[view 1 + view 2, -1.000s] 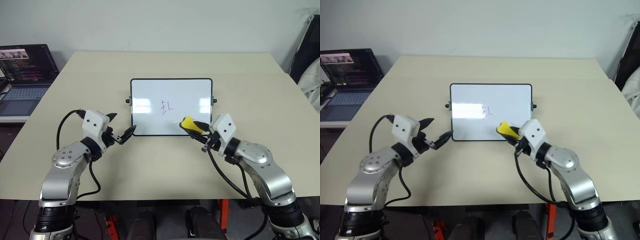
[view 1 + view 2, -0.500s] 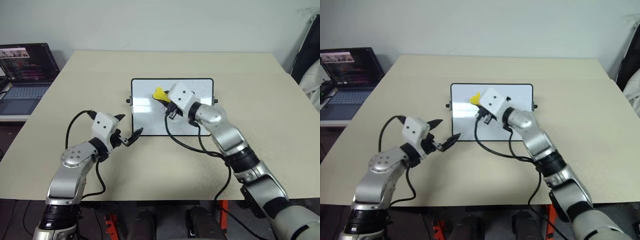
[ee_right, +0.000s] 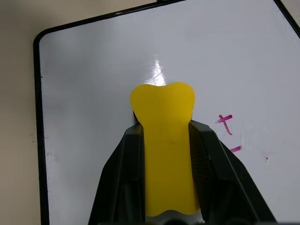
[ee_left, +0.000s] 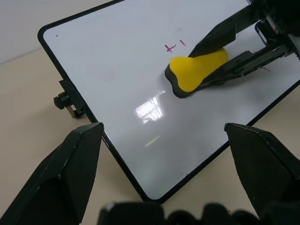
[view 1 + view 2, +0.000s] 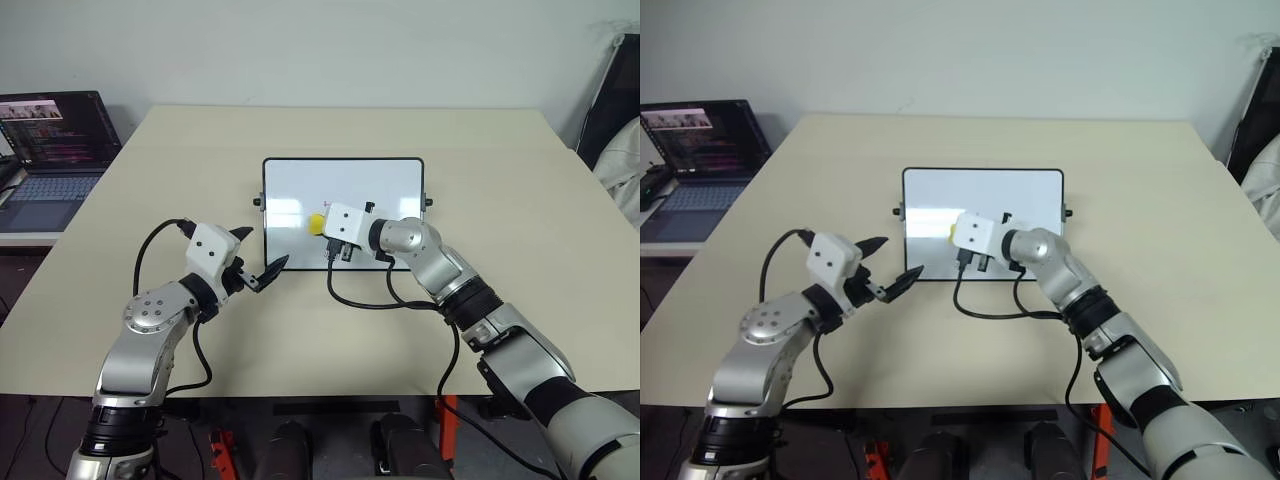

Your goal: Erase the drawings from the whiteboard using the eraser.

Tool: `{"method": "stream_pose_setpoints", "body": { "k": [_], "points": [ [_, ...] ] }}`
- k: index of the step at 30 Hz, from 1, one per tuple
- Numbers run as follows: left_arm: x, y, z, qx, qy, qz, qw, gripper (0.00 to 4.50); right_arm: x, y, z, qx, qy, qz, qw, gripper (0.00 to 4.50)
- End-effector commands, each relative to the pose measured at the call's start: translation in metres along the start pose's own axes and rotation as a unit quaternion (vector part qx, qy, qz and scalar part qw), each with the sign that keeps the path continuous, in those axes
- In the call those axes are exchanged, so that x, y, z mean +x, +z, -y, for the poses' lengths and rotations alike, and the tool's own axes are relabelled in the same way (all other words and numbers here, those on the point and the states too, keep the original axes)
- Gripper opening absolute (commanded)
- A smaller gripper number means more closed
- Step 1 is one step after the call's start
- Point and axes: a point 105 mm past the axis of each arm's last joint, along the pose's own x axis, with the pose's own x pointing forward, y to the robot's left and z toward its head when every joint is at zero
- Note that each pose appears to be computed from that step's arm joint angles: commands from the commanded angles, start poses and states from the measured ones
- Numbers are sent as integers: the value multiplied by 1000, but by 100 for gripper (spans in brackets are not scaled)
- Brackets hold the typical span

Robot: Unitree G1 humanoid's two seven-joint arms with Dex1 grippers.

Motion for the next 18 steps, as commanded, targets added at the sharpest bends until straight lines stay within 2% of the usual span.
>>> {"method": "stream_pose_setpoints", "body": {
  "k": [1,3,5,7,13,16,18],
  "points": [
    [-1,7,-2,11,3,16,1000,450,-7,-19,44,15,-114,-40,993,97],
    [-1,7,-2,11,3,16,1000,450,-10,-21,61,35,-154,-45,986,97],
    [-1,7,-2,10,2,16,1000,450,-8,-27,60,47,-149,-58,986,97],
    [-1,7,-1,10,1,17,1000,450,-5,-32,52,53,-126,-66,988,97],
    [0,6,-1,10,-1,17,1000,450,-1,-38,-10,43,37,-75,996,97],
    [0,6,-1,9,-1,18,1000,450,-3,-36,-15,29,48,-70,996,97],
    [0,5,0,9,-2,18,1000,450,-3,-34,-5,20,18,-65,998,97]
  ]
}}
